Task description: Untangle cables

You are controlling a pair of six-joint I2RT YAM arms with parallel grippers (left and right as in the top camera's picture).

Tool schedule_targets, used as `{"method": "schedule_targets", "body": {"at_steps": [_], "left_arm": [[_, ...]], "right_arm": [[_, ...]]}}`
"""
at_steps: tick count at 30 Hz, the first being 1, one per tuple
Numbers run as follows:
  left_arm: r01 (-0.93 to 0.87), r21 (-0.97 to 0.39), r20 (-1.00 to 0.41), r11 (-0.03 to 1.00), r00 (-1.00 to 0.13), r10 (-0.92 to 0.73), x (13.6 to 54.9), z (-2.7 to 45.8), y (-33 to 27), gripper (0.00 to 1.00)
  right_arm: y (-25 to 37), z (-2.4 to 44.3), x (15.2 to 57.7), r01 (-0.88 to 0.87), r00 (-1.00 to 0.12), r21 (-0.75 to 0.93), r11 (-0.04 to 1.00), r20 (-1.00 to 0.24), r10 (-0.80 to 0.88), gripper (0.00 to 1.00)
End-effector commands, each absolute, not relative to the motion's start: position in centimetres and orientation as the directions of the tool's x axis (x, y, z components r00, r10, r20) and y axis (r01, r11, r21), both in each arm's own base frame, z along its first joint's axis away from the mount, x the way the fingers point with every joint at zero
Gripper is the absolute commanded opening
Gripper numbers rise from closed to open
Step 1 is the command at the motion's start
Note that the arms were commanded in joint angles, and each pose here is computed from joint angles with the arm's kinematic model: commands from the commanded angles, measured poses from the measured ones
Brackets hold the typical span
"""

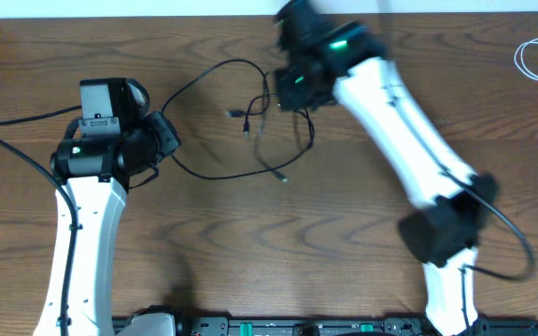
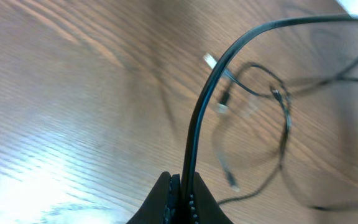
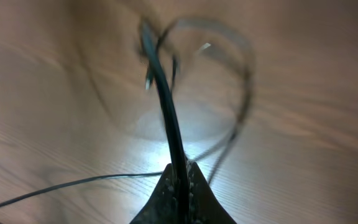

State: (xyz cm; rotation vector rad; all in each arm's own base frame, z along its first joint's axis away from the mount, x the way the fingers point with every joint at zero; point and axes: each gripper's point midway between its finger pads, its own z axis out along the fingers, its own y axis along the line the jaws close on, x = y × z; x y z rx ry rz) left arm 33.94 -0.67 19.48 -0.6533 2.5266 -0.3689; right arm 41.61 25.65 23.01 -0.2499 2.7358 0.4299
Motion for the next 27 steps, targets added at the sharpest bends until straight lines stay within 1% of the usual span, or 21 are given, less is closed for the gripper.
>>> {"method": "schedule_targets", "body": {"at_steps": [1,3,5,8,12,13,14,17,22,23,25,27], "left_arm": [[-0.446,-0.297,-0.416,0.844,-0.735,-0.535,34.0,18.8,1.3,0.07],[-0.467,-0.286,-0.413,0.837,-0.728,-0.548,34.0,18.5,1.7,0.07],[-0.487,-0.274,-0.411,0.829,-0.72,-0.559,34.1,18.2,2.3,0.07],[-0.515,-0.256,-0.405,0.818,-0.711,-0.574,34.1,17.7,3.2,0.07],[-0.557,-0.214,-0.404,0.802,-0.697,-0.592,33.9,17.0,4.8,0.08],[-0.565,-0.208,-0.395,0.798,-0.698,-0.597,33.8,16.7,5.1,0.07],[-0.564,-0.207,-0.395,0.799,-0.7,-0.596,33.8,16.6,5.1,0.07],[-0.564,-0.207,-0.395,0.8,-0.7,-0.595,33.8,16.6,5.1,0.07],[-0.563,-0.193,-0.401,0.804,-0.702,-0.588,33.8,16.6,5.3,0.07],[-0.571,-0.177,-0.411,0.802,-0.697,-0.587,33.7,16.6,5.6,0.08],[-0.582,-0.155,-0.423,0.799,-0.692,-0.586,33.7,16.6,6.1,0.07],[-0.608,-0.1,-0.453,0.788,-0.677,-0.58,33.4,16.8,7.3,0.07]], "right_arm": [[19.5,30.8,41.6,-0.174,-0.855,0.282,0.943,-0.518,-0.003,0.01],[16.7,33.1,41.6,-0.135,-0.829,0.293,0.947,-0.556,0.054,0.01],[12.3,35.8,41.5,-0.063,-0.785,0.307,0.95,-0.602,0.143,0.01],[7.0,37.9,41.4,0.035,-0.729,0.315,0.948,-0.641,0.24,0.01],[-1.0,39.0,41.8,0.204,-0.645,0.322,0.925,-0.666,0.374,0.01],[-5.3,39.2,41.9,0.278,-0.597,0.348,0.895,-0.667,0.445,0.01],[-6.3,39.3,41.9,0.294,-0.584,0.354,0.888,-0.669,0.46,0.01],[-11.2,40.9,42.1,0.356,-0.481,0.356,0.864,-0.723,0.496,0.01],[-17.2,43.7,42.0,0.412,-0.317,0.372,0.832,-0.798,0.513,0.01],[-19.3,44.7,41.6,0.434,-0.26,0.374,0.82,-0.819,0.511,0.01],[-21.5,45.6,41.0,0.46,-0.207,0.373,0.806,-0.838,0.506,0.01],[-23.5,46.2,40.2,0.489,-0.163,0.373,0.789,-0.849,0.502,0.01]]}}
